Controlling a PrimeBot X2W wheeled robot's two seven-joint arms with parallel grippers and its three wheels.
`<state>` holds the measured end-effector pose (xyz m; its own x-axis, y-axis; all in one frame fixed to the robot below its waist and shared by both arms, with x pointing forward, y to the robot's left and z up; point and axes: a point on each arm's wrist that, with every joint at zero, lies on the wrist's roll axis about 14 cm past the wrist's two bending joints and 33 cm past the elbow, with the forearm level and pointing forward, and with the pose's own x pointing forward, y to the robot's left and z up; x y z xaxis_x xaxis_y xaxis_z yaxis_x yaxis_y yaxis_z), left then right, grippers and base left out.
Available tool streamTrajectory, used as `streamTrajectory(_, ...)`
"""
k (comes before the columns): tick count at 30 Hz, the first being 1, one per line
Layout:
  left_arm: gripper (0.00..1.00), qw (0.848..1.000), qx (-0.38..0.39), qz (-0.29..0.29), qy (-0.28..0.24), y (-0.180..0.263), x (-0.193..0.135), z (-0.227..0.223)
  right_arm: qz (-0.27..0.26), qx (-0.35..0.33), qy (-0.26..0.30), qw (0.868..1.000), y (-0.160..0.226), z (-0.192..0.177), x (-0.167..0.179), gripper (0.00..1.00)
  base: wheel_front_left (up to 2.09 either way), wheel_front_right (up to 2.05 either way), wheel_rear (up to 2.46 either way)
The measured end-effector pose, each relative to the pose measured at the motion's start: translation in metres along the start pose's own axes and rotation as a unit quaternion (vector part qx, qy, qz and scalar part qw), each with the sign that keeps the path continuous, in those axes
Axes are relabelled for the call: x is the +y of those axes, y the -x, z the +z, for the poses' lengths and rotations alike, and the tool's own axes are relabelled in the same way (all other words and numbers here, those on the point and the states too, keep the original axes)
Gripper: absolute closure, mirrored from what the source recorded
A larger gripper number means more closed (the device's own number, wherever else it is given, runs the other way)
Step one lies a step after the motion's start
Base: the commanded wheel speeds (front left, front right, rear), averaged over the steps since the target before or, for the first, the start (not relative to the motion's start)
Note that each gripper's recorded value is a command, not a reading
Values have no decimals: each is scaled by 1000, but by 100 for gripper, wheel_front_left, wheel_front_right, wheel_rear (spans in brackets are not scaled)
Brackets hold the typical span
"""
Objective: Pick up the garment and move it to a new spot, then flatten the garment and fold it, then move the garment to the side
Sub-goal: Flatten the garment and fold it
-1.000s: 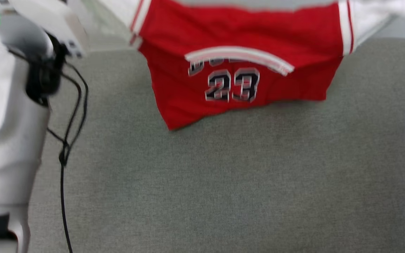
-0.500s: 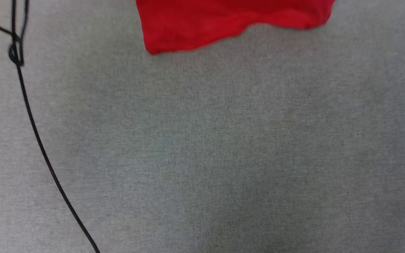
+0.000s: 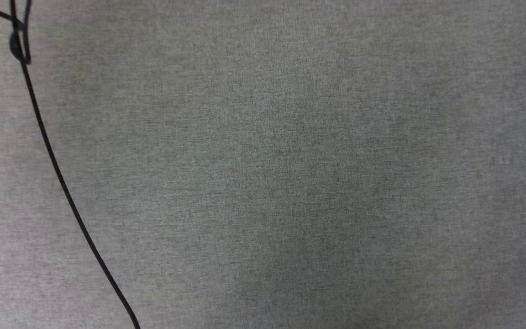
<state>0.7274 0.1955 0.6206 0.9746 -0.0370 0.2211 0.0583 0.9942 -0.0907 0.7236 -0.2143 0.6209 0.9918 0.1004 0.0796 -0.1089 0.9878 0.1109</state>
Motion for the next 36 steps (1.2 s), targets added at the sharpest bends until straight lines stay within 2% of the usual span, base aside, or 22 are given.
streamTrajectory(7,100,997,74,5,27,17,7,-81,-4,83,-37,996,7,-88,1,100,0,0,0)
streamTrajectory(16,100,986,146,23,71,88,18,-132,-25,182,-82,980,78,-166,0,100,0,0,0)
streamTrajectory(22,100,981,167,44,91,144,30,-131,-30,204,-101,973,133,-175,2,100,0,0,0)
streamTrajectory(26,100,982,153,58,97,175,43,-112,-26,215,-106,970,171,-175,5,100,0,0,0)
streamTrajectory(36,100,985,133,73,83,268,56,-80,-28,226,-123,966,266,-166,0,100,0,0,0)
